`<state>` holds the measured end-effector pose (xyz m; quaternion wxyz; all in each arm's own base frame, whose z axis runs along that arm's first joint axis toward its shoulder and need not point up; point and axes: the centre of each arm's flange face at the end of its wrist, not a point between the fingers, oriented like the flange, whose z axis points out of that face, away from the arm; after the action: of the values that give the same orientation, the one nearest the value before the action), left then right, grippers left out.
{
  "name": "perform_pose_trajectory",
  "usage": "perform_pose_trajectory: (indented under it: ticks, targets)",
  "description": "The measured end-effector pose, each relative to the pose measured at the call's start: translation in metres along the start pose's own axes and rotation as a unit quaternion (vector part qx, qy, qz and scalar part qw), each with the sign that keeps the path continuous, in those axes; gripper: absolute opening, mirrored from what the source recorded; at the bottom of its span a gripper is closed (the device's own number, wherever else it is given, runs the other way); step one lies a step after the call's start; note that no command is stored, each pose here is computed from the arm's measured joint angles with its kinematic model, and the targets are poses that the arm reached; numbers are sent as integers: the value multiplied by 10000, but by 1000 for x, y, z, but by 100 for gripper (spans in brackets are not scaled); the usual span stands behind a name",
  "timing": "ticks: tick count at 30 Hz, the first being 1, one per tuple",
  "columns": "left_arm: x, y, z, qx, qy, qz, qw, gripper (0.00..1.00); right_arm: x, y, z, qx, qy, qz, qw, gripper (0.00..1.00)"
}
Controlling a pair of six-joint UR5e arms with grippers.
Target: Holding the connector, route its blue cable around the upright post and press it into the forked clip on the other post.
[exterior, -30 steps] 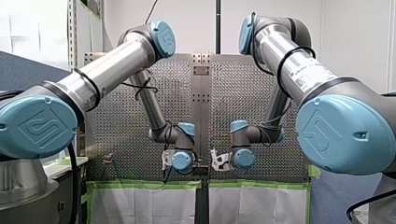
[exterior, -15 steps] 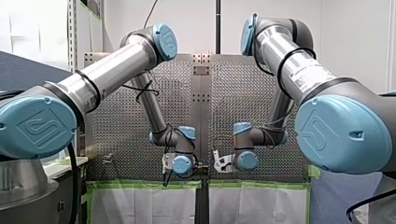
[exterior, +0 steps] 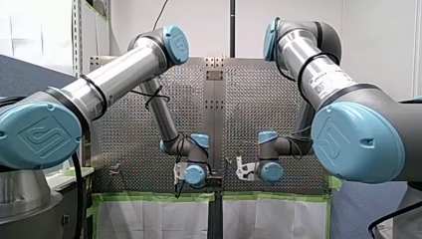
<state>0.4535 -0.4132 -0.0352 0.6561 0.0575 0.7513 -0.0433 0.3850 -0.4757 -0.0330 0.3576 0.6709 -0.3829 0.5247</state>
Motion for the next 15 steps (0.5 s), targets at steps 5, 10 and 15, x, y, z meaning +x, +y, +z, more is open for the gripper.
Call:
perform_pose_trajectory:
  ticks: [5,10,15]
  targets:
    - [-2,-1,3,-2,-34,-19,10000,0,1,1,3,131,-17,-68,9999,38]
    - [-4,-1,4,-47,-47,-26,10000,0,3,2,6,165,-62,-85,9998,38]
    - [-4,0,4,-98,-38,-6,9999,0,7,2,10,224,-119,-112,9996,38]
